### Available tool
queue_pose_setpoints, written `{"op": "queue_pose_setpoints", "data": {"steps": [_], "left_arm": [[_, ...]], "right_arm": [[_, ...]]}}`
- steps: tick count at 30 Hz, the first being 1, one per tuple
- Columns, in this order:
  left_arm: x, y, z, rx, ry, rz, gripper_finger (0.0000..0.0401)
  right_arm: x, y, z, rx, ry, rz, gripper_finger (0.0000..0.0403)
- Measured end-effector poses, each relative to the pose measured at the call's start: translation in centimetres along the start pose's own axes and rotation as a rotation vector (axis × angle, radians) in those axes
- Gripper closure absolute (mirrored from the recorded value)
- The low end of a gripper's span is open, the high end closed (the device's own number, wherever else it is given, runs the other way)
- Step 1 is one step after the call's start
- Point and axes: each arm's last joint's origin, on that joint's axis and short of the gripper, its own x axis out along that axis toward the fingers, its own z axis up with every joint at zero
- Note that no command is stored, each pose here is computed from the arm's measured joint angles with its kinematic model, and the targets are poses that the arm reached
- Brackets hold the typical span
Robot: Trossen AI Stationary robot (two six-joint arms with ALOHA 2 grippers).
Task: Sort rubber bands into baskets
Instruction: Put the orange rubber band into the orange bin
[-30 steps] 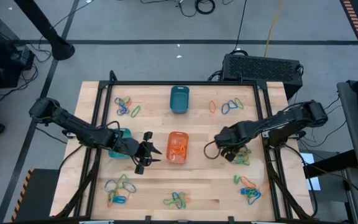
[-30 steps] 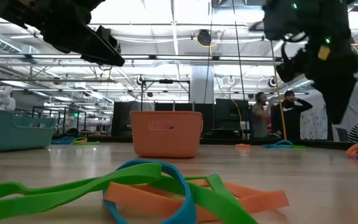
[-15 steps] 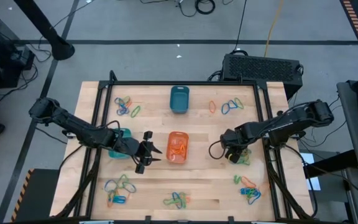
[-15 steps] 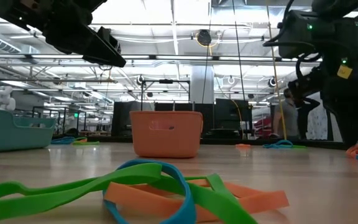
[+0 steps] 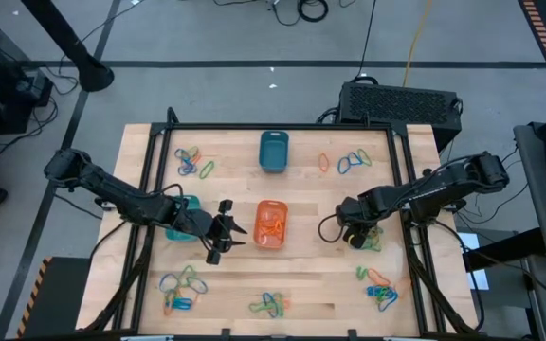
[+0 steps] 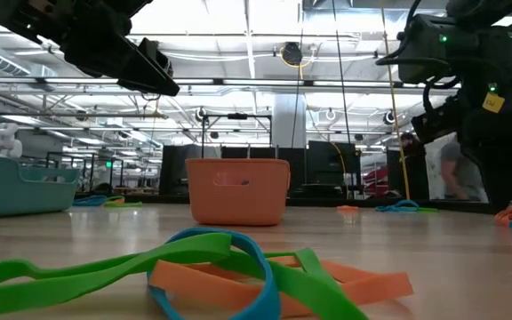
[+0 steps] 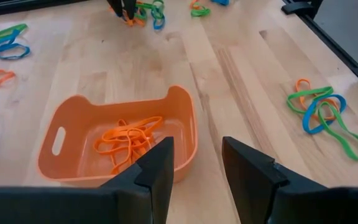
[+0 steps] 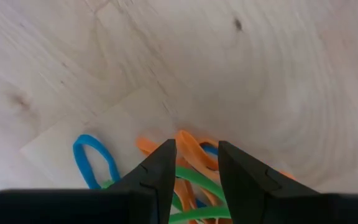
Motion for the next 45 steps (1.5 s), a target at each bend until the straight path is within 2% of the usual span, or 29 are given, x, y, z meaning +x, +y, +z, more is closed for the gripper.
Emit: {"op": "queue_pose_setpoints", "data": {"steps": [9, 11, 16, 22, 30, 37, 42, 45], "left_arm": [[0.0, 0.0, 0.0, 0.001, 0.0, 0.0, 0.0257], [0.0, 0.0, 0.0, 0.001, 0.0, 0.0, 0.0257], [0.0, 0.0, 0.0, 0.001, 0.0, 0.0, 0.0257], [0.0, 0.0, 0.0, 0.001, -0.001, 0.0, 0.0257], [0.0, 0.0, 0.0, 0.002, -0.001, 0.0, 0.0257], [0.0, 0.0, 0.0, 0.019, -0.001, 0.0, 0.0257], [0.0, 0.0, 0.0, 0.029, -0.001, 0.011, 0.0257], [0.0, 0.3, 0.0, 0.052, -0.002, 0.118, 0.0257]], "right_arm": [[0.9, -0.5, -0.5, 0.026, 0.022, -0.005, 0.0299], [0.9, -0.5, -0.5, 0.019, 0.022, -0.004, 0.0317], [0.9, -0.4, -0.5, 0.004, 0.023, 0.013, 0.0393], [-0.1, 0.6, 0.5, -0.046, -0.046, 0.066, 0.04], [-4.9, 3.0, 3.4, -0.112, -0.268, 0.127, 0.0402], [-9.2, 5.9, 6.5, -0.194, -0.656, 0.357, 0.0402], [-9.6, 7.9, 8.5, -0.242, -0.86, 0.469, 0.0403], [-8.2, 9.0, 9.7, -0.269, -0.895, 0.478, 0.0403]]}}
